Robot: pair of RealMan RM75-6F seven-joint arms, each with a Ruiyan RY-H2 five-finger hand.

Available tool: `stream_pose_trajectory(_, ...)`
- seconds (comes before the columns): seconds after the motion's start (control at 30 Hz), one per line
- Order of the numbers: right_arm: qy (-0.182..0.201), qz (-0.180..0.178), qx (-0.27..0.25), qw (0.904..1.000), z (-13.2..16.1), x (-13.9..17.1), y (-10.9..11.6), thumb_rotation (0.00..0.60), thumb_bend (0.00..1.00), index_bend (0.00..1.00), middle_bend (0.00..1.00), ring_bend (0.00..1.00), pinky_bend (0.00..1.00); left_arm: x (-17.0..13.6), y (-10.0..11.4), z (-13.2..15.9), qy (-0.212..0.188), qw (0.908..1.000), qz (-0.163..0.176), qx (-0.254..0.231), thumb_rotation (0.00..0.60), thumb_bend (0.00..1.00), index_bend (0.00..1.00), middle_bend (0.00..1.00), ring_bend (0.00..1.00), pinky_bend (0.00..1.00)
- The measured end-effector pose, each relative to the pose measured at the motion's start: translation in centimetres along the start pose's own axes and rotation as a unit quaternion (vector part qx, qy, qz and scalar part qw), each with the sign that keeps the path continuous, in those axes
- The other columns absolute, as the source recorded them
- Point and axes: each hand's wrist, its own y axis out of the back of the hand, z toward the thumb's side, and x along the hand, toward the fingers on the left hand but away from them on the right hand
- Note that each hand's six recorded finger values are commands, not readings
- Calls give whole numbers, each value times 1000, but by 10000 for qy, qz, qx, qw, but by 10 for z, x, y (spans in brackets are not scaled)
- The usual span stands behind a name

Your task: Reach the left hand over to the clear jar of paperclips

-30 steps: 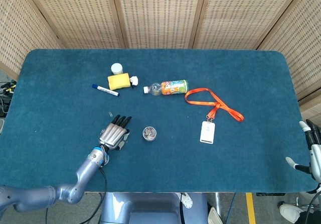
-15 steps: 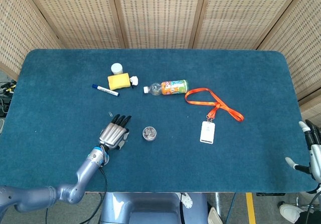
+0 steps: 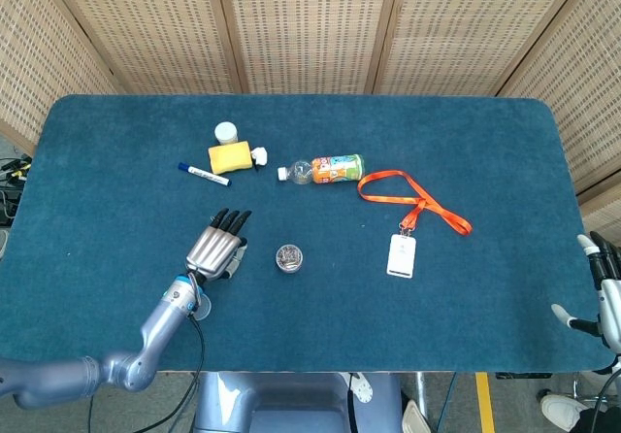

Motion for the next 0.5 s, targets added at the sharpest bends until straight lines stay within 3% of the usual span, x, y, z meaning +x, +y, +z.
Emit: stream_pose_trajectory(0.5, 1, 13, -25, 10000, 0, 0, 0, 600, 0, 0, 0, 0, 0, 7, 28, 26, -247, 9993, 250, -116, 600, 505, 713, 0, 0, 0)
